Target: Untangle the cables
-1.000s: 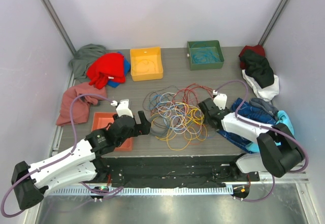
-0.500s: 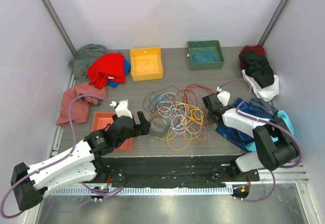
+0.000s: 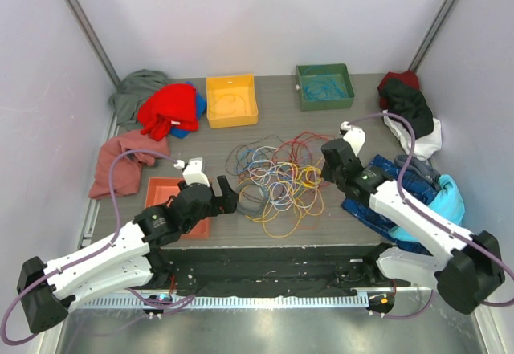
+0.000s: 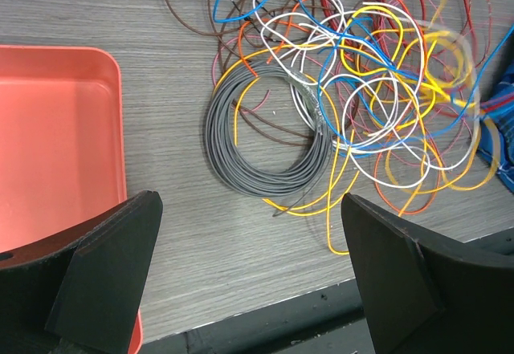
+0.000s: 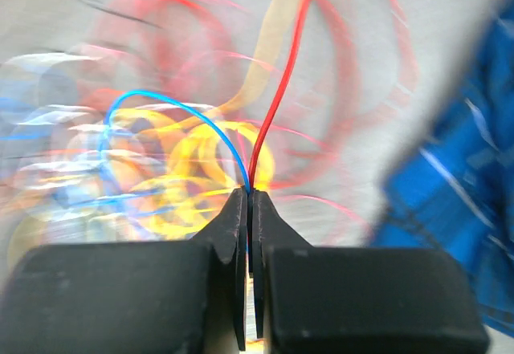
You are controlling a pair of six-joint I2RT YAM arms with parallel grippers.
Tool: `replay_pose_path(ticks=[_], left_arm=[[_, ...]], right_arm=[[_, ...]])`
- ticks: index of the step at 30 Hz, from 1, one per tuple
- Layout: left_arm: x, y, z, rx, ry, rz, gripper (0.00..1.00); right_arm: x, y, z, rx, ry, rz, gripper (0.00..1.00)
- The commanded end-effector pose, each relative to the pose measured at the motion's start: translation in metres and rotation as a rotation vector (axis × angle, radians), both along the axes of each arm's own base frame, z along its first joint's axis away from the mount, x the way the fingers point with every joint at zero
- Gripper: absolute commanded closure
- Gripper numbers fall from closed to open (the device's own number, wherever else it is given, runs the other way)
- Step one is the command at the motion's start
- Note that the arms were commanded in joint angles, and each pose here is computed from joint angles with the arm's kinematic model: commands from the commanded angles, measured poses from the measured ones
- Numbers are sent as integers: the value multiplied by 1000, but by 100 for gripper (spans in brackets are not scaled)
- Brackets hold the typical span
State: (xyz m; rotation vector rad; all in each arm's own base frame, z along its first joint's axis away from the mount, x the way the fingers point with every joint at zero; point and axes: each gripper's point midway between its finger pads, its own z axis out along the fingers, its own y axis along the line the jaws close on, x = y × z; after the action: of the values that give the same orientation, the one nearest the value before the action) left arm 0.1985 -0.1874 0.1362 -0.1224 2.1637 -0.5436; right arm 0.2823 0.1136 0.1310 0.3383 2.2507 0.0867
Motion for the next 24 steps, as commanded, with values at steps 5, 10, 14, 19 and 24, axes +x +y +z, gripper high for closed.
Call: replay_pose_path(ticks=[5,10,14,19,24], left_arm=[[6,-7,12,-55,-34,5,0],[8,5,31,-69,-102,38,0],[13,9,53,-116,-192,46,0],[16,10,69,-145,-256,46,0],[16,4,67,-152,-245,35,0]], right_arm=[[0,74,91,157,-161,216,99],[-9,95,100,143,-177,284,99],[-13,105,116,156,-205,328,99],[-11,103,150,117,-250,356,96],[-19,103,120,94,-171,371,99]])
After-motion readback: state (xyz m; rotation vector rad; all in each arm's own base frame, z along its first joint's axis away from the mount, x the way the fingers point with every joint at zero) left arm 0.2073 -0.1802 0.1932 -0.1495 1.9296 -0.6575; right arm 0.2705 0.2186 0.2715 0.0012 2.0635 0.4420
